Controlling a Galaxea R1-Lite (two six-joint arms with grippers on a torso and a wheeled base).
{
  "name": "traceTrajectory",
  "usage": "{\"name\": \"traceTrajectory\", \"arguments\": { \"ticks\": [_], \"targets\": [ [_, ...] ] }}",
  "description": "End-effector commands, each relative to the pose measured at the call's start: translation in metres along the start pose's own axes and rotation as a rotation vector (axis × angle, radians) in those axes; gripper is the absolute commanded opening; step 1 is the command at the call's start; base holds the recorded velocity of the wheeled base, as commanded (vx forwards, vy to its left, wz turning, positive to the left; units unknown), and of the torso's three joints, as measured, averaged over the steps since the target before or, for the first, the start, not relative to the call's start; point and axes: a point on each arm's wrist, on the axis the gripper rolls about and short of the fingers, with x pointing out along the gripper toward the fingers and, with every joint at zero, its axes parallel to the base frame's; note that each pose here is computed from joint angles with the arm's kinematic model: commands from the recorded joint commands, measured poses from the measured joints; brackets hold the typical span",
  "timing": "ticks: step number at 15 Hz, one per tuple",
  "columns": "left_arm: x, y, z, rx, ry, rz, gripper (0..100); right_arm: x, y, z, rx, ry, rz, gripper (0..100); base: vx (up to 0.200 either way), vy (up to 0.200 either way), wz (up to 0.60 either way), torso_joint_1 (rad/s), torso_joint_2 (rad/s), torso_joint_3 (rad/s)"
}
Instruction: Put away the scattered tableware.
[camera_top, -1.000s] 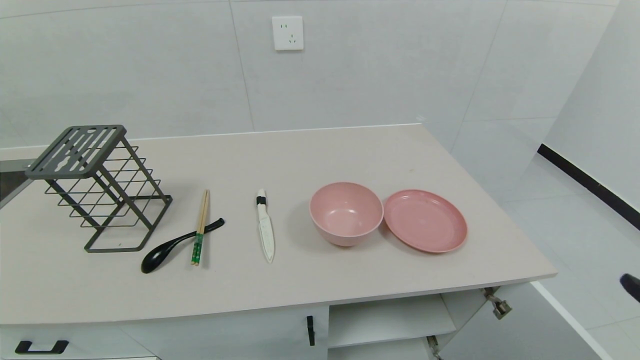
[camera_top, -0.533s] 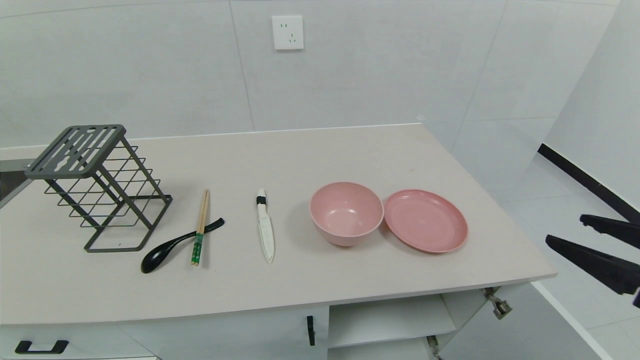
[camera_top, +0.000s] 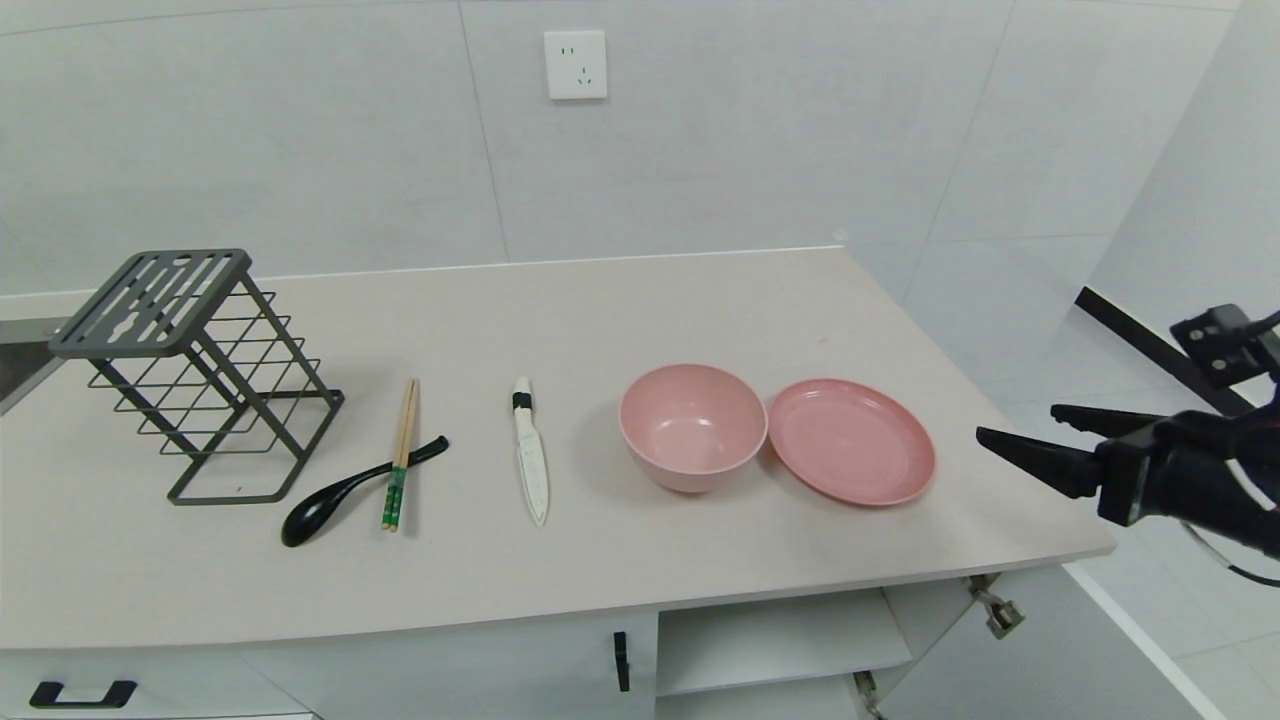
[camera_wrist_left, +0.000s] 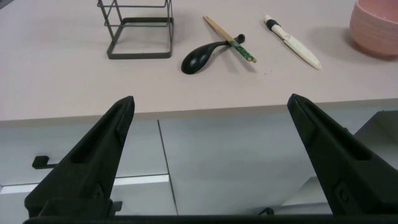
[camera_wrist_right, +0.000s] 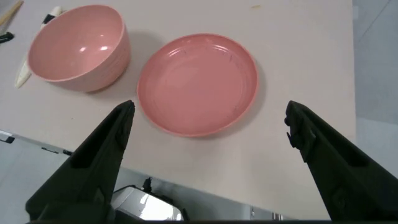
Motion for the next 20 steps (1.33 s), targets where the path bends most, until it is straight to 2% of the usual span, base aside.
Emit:
{"name": "traceTrajectory", "arguments": {
  "ticks": [1, 4, 6, 11, 14, 20],
  "targets": [
    [0.000, 0.000, 0.000, -0.002, 0.001, 0.000, 100, 0.025, -0.008, -0.003, 0.018, 0.056, 0.005, 100, 0.000, 0.000, 0.00, 0.000, 0.00, 0.000],
    [0.000, 0.000, 0.000, -0.009, 0.000, 0.001, 100, 0.050, -0.012, -0.001, 0.021, 0.079, 0.019, 100, 0.000, 0.000, 0.00, 0.000, 0.00, 0.000],
    [0.000, 0.000, 0.000, 0.006, 0.001, -0.003, 100, 0.068, -0.021, -0.001, 0.026, 0.101, -0.034, 100, 0.000, 0.000, 0.00, 0.000, 0.00, 0.000],
    [0.000, 0.000, 0.000, 0.008, -0.002, -0.005, 100, 0.106, -0.035, -0.006, 0.034, 0.120, -0.060, 100, 0.000, 0.000, 0.00, 0.000, 0.00, 0.000],
    [0.000, 0.000, 0.000, 0.009, 0.000, -0.005, 100, 0.126, -0.042, -0.018, 0.046, 0.162, -0.061, 100, 0.000, 0.000, 0.00, 0.000, 0.00, 0.000],
    [0.000, 0.000, 0.000, 0.012, 0.001, -0.005, 100, 0.141, -0.047, -0.036, 0.049, 0.174, -0.058, 100, 0.000, 0.000, 0.00, 0.000, 0.00, 0.000]
  ]
}}
